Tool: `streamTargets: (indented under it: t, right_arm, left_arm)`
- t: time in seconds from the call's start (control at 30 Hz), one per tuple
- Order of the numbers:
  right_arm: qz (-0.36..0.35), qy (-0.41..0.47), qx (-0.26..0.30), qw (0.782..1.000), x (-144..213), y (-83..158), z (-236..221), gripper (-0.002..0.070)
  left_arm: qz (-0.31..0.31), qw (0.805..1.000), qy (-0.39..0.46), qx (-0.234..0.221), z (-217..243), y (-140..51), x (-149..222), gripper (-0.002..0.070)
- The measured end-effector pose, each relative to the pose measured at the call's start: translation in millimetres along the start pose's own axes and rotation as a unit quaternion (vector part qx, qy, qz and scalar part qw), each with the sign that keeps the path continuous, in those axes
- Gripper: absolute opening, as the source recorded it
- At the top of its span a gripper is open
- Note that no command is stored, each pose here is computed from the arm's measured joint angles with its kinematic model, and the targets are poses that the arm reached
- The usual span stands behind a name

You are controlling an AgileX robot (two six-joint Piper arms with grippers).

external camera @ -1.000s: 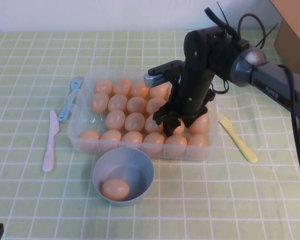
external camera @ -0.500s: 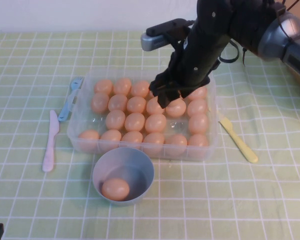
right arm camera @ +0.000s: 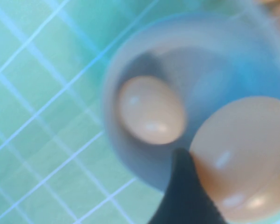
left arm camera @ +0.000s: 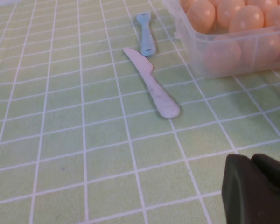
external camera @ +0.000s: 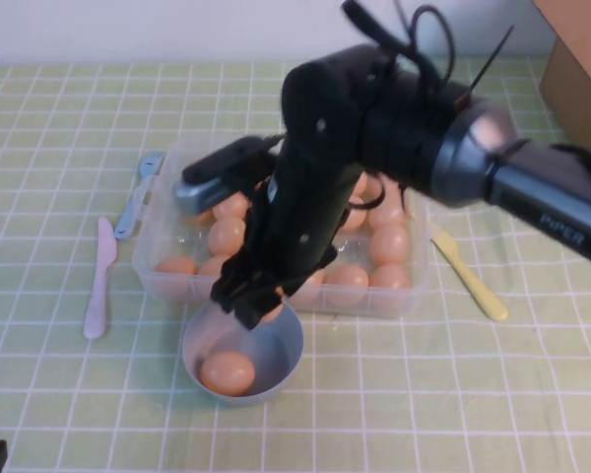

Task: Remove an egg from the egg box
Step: Place the egg in the bowl

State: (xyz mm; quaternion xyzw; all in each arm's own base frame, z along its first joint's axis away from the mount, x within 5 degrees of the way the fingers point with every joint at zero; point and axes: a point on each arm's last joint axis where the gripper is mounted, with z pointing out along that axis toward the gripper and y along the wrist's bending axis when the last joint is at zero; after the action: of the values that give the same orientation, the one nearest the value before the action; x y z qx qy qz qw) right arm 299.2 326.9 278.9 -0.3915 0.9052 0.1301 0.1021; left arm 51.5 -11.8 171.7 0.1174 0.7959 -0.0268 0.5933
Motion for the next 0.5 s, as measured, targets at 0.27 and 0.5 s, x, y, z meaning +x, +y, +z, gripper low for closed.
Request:
streamTargets:
  t: [0.27, 0.5]
  right_arm:
    - [-0.041, 0.009, -0.009, 0.999, 4, 19, 11, 0.0401]
    - [-0.039, -0.002, -0.007, 0.999, -2, 15, 37, 0.0400]
  left_arm:
    - [0.000, 1.000, 0.000, 0.000, 0, 0.0, 0, -0.0004]
    - [0.000, 1.000, 0.000, 0.000, 0, 0.0, 0, -0.0004]
